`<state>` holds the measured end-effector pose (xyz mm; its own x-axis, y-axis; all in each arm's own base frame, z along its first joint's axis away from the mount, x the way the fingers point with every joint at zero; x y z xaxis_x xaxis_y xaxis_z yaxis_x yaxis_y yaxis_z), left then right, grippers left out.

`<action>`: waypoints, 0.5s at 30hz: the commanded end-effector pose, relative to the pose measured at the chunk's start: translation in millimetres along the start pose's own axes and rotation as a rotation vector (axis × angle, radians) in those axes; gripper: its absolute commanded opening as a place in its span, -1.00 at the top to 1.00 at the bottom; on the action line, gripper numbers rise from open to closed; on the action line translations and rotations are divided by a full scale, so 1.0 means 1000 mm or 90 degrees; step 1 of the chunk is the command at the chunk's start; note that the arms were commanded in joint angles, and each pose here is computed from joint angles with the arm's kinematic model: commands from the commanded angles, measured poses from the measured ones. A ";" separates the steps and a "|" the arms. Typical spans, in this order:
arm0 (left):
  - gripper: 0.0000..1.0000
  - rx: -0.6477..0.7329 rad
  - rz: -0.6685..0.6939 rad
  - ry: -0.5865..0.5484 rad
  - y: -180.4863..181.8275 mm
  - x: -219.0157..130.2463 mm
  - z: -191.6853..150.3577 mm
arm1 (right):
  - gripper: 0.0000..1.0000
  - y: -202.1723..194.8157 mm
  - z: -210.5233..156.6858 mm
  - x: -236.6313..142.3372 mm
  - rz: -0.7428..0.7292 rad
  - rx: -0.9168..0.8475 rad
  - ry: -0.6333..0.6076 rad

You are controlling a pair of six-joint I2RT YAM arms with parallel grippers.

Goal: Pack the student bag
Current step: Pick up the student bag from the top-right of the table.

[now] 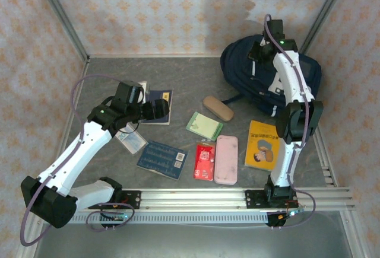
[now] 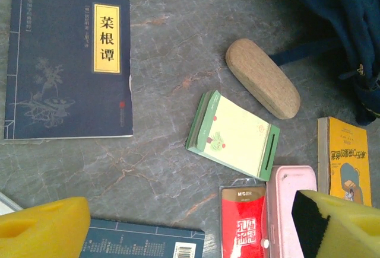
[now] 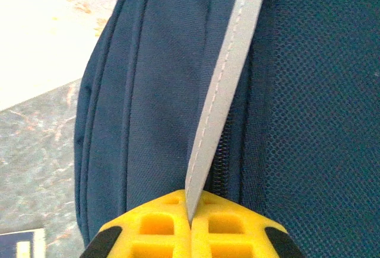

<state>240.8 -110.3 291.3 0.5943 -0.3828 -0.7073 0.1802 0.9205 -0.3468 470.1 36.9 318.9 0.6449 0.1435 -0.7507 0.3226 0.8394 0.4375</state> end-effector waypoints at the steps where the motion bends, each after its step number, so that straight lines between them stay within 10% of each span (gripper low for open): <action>1: -0.75 0.023 -0.004 -0.015 0.000 -0.002 0.001 | 1.00 0.032 -0.002 -0.057 0.109 0.013 -0.030; 15: -0.62 0.058 -0.002 0.018 -0.010 0.010 -0.005 | 1.00 0.045 -0.027 -0.098 0.183 -0.066 -0.043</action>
<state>240.7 -124.8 283.5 0.5547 -0.4044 -0.7272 0.2462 0.9146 -0.3208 425.5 65.1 321.5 0.5852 0.2726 -0.7637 0.2573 0.8307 0.4937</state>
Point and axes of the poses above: each hand's point on the last joint's axis, 136 mm out from that joint toward the fingers, its own x axis out along the fingers, its own y axis along the line the jaws close on, z = x × y, the point moved 9 cm from there along -x, back along the fingers, and after that the axes turned 10 degrees about x, right-handed, at the moved point
